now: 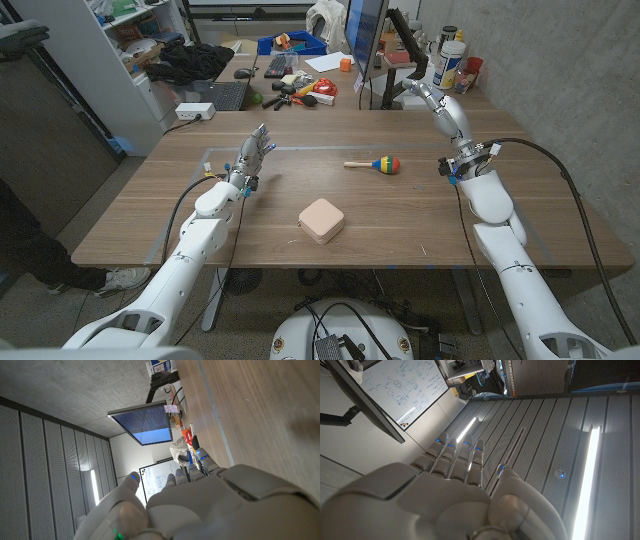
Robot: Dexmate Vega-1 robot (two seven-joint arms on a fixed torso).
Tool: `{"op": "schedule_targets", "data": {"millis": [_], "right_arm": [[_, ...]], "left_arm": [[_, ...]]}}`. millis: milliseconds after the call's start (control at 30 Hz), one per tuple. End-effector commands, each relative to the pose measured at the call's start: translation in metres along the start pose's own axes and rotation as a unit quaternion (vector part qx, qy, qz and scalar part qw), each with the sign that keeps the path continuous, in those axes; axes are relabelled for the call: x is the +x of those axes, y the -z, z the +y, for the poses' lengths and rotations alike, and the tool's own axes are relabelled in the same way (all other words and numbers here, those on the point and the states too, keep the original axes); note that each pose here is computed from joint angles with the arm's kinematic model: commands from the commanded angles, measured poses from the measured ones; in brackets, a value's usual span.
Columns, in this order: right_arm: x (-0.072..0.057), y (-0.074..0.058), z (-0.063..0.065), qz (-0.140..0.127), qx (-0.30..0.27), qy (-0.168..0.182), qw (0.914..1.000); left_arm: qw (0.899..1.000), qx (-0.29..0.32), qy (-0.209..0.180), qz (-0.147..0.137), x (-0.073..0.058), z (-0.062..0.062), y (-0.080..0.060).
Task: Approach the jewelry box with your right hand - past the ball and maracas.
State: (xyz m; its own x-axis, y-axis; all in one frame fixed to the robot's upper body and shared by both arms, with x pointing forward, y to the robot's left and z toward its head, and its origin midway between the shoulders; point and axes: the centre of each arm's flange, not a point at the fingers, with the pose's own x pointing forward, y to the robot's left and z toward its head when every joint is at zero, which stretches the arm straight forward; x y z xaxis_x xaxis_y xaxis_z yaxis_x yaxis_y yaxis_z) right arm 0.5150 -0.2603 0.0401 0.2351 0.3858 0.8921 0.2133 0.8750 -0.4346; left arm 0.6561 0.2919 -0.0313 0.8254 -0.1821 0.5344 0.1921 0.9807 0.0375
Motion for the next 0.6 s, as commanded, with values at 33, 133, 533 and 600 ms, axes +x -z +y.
{"op": "schedule_targets", "data": {"millis": [33,133,533,600], "right_arm": [[0.0039,-0.0147,0.0049,-0.027,-0.009,-0.023,0.9993],[0.0045,-0.0162,0.0055,-0.031,-0.012,-0.035,0.9988],[0.0067,-0.0177,0.0092,-0.018,-0.019,-0.067,0.9974],[0.0075,-0.0187,0.0095,-0.022,-0.020,-0.070,0.9971]], "left_arm": [[1.000,0.003,0.003,0.000,0.0015,0.0017,-0.0022],[1.000,0.003,0.003,0.001,0.0015,0.0026,-0.0022],[1.000,0.004,0.003,0.003,0.0002,0.0060,-0.0002],[1.000,0.005,0.004,0.004,0.0000,0.0065,-0.0001]]}}
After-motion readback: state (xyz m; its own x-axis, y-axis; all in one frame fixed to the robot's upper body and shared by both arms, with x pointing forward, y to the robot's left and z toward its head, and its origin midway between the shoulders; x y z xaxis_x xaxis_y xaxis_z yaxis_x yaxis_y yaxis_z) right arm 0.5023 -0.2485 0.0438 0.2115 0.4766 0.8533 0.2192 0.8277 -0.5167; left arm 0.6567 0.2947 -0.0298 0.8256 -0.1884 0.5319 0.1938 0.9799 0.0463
